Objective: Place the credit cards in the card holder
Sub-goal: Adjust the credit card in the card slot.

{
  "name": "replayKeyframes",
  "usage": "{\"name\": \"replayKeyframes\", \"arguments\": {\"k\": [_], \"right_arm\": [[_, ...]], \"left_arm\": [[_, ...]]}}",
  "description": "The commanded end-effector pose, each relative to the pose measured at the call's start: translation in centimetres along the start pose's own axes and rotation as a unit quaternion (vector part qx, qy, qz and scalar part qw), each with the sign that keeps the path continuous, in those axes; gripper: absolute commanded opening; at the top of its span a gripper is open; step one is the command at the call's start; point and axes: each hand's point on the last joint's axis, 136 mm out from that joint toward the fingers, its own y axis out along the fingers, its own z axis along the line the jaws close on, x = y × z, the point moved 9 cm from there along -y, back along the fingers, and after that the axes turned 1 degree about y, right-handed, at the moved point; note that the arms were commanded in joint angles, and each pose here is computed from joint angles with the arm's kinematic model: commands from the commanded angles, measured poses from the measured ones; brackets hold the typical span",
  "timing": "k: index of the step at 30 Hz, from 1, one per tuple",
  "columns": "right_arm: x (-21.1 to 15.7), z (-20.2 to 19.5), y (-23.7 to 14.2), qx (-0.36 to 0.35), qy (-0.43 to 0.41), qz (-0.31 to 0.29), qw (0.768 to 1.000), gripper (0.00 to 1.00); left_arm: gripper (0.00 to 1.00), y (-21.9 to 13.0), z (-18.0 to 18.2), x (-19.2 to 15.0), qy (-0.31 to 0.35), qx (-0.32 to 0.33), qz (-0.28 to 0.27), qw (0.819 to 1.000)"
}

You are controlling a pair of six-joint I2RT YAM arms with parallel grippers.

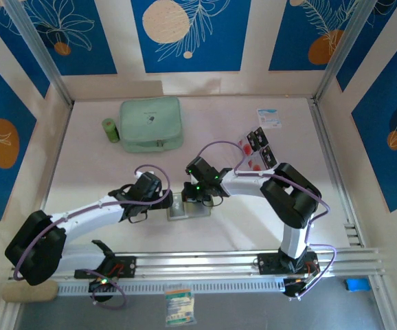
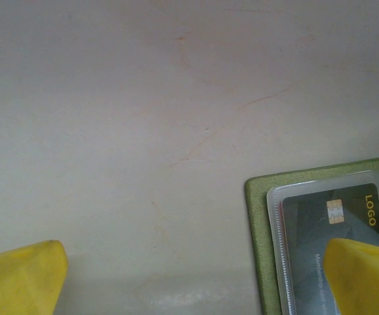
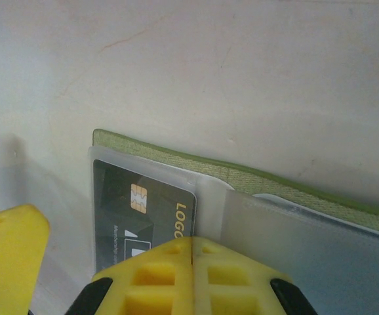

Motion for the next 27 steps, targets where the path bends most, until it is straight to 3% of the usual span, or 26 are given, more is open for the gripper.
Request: {"name": "replayKeyframes", "arguments": {"k": [1, 20, 27], "right_arm": [[0.2, 1.1, 0.2, 0.018, -0.004, 0.009, 1.000, 0.00], [0.7, 0.0, -5.2, 0.010, -0.004, -0.036, 0.999, 0.00], [0.4, -2.0, -8.0, -0.014, 0.000, -0.053, 0.998, 0.06]], "left_arm": [[1.00, -0.5, -0.1, 0.0, 0.009, -0.004, 0.003, 1.000], [1.00, -1.3, -1.1, 0.9, 0.009, -0.020, -0.007, 1.000], [1.00, -1.7, -2.2, 0.8, 0.008, -0.031, -0.011, 0.999]]}}
